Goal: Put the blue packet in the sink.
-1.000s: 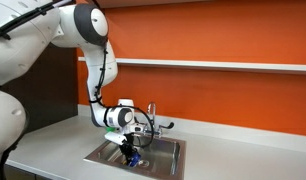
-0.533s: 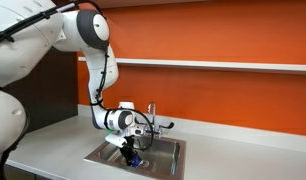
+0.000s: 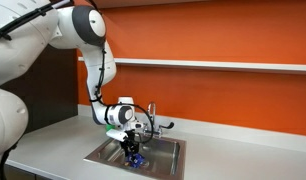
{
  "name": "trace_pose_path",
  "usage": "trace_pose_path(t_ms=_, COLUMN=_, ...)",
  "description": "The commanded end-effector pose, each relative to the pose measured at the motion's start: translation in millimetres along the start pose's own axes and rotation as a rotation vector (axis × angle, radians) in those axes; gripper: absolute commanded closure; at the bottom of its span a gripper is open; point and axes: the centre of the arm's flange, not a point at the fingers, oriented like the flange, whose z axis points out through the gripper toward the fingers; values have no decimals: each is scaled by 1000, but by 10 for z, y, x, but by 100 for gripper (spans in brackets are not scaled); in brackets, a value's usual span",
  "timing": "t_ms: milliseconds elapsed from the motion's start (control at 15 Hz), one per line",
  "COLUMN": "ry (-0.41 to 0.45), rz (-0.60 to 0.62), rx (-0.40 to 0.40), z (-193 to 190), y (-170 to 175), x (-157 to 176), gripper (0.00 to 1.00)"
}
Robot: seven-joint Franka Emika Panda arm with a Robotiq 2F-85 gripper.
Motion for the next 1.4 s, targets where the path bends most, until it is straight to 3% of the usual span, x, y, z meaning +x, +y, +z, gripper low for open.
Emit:
trace_pose_path(t_ms=0, ry=41, rz=13, rx=-15, z=-546, y=-24, x=20, gripper=5)
trace_pose_path(t_ms=133, ry=59, rz=14, rx=-16, z=-754, y=-25, x=32, gripper=0)
trace_pose_path(t_ms=667, ry=78, rz=-178, rx=117, z=-1380, y=-156, x=-253, gripper=0)
trace_pose_path(t_ms=1333, ry=61, rz=-212, rx=31, z=-1963, y=-112, x=-1023, gripper=0)
